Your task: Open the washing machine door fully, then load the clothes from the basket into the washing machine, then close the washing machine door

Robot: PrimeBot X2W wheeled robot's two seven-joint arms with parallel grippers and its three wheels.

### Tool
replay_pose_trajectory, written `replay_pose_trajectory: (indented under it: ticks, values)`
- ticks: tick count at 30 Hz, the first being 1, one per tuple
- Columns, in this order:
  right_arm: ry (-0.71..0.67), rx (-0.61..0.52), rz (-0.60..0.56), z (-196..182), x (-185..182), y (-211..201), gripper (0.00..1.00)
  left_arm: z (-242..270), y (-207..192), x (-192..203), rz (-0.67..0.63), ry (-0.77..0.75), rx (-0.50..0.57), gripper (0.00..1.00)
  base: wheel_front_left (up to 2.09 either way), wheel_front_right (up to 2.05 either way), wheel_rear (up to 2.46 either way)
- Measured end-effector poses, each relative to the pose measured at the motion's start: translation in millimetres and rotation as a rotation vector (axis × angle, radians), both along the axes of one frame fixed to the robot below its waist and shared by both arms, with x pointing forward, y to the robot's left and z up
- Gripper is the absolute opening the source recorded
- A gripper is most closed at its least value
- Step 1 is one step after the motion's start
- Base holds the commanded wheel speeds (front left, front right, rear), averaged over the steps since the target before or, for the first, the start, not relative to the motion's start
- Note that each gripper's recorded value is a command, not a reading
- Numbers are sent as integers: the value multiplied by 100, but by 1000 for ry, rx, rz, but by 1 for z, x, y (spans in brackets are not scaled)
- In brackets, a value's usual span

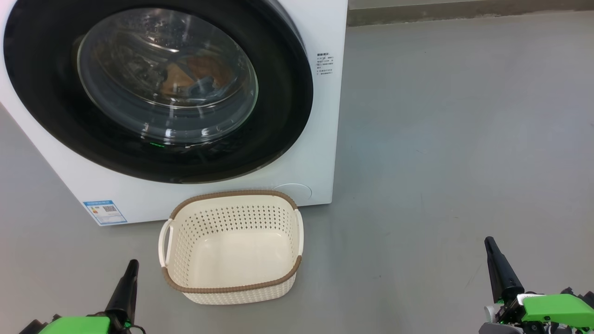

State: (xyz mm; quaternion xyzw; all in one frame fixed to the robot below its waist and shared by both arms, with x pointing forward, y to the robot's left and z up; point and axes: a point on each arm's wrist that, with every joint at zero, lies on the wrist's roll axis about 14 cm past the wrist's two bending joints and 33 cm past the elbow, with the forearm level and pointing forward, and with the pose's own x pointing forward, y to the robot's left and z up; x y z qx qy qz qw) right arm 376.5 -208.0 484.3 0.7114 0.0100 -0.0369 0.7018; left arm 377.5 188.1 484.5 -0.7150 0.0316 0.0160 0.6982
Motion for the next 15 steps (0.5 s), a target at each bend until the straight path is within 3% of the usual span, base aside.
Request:
replay_pose_trajectory:
  ticks: [15]
  values:
    - [0,0,0,0,0,0,0,0,0,0,0,0,0,0,0,0,0]
